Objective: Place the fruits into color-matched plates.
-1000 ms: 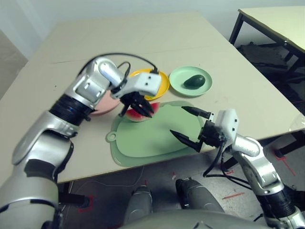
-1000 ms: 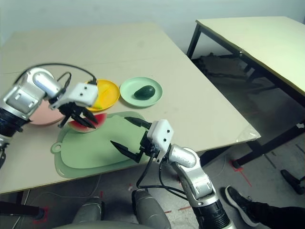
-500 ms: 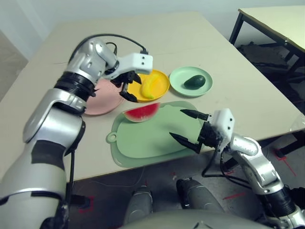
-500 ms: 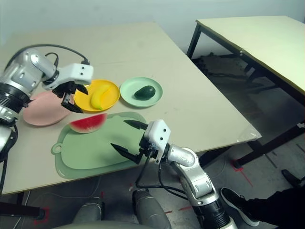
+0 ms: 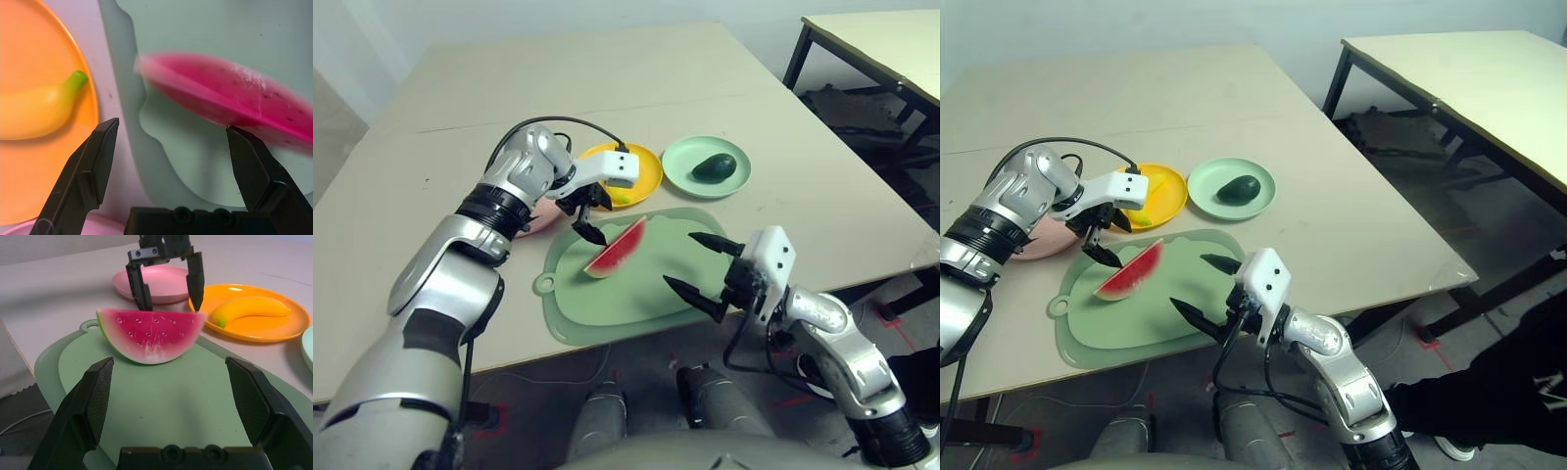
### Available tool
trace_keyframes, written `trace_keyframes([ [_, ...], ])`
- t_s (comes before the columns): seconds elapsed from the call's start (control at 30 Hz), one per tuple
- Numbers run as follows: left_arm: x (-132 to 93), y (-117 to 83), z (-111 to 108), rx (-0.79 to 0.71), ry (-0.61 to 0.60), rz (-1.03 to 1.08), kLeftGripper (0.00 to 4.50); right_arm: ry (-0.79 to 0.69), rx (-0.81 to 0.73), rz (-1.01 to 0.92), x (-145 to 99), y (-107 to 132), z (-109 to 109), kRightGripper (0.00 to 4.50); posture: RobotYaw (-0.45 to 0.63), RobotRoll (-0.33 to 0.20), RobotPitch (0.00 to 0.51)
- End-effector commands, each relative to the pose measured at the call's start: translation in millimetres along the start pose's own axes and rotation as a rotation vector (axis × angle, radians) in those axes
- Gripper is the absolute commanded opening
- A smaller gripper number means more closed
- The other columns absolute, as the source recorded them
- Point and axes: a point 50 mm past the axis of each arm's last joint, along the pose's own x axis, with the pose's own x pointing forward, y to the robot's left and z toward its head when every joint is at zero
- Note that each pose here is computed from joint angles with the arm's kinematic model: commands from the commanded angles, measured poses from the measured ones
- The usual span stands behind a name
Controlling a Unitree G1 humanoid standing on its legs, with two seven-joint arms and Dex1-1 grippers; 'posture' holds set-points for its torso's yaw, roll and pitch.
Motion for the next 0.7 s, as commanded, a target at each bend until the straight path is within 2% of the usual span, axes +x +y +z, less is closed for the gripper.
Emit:
trace_keyframes([
  [0.03, -20, 7, 1, 0.009, 0.008, 0.061, 4.49, -0.01, 0.001, 0.034, 2, 4, 1, 4.5, -0.17, 0.0, 0.085],
  [0.27, -49, 10, 14, 0.135, -0.01, 0.081, 4.49, -0.018, 0.0, 0.055, 2, 4, 1, 4.5, -0.17, 0.0, 0.084],
  [0.37, -55, 7, 16, 0.192, 0.011, 0.072, 4.49, -0.025, -0.001, 0.063, 3, 3, 2, 4.5, -0.17, 0.0, 0.084],
  [0.5, -51, -1, 18, 0.242, 0.032, 0.017, 4.49, -0.031, 0.0, 0.064, 4, 2, 2, 4.5, -0.18, 0.0, 0.086],
  [0.7, -31, -24, 22, 0.248, 0.025, -0.102, 4.49, -0.046, 0.011, 0.041, 3, 2, 1, 4.5, -0.2, 0.0, 0.089],
])
